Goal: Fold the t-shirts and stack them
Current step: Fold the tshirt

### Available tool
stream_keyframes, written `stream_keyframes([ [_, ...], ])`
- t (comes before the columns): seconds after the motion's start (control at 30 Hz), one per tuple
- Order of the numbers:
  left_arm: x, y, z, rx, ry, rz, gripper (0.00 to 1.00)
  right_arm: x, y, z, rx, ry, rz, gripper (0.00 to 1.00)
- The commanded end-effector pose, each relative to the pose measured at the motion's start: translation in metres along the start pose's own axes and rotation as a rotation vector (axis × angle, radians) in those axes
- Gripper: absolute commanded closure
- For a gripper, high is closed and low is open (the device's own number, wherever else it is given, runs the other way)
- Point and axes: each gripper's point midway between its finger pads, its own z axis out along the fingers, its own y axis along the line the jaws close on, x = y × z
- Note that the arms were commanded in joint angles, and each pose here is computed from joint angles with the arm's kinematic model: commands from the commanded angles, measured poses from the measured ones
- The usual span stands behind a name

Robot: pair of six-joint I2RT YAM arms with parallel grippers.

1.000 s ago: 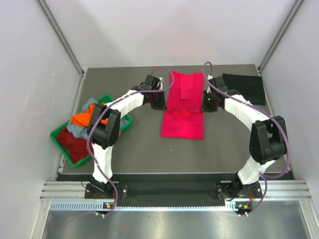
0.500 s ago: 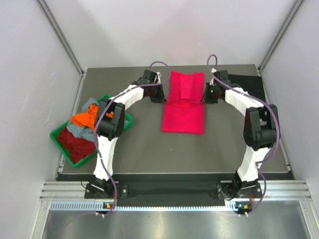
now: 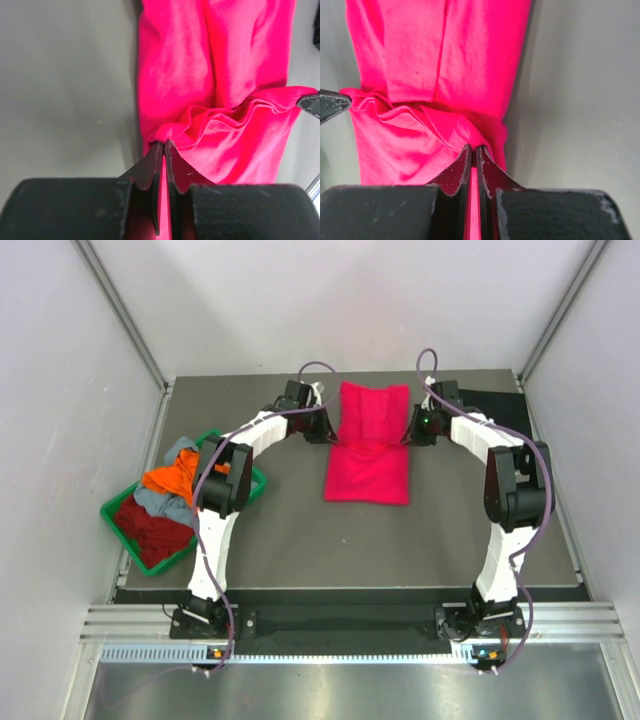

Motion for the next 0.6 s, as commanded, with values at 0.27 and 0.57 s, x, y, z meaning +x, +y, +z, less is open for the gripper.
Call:
stream_keyframes([
  [0.27,-0.063,-0.020,-0.044,-0.048,-0.190,0.166,0.73,-0.048,0.004,-0.035,0.009,-0.126,0.010,0.67],
  [0.57,-0.012,-0.038,-0.078,-0.016,-0.057,0.159,0.62,0.006,0.010,-0.079,-0.022,-0.023,0.020,0.59],
])
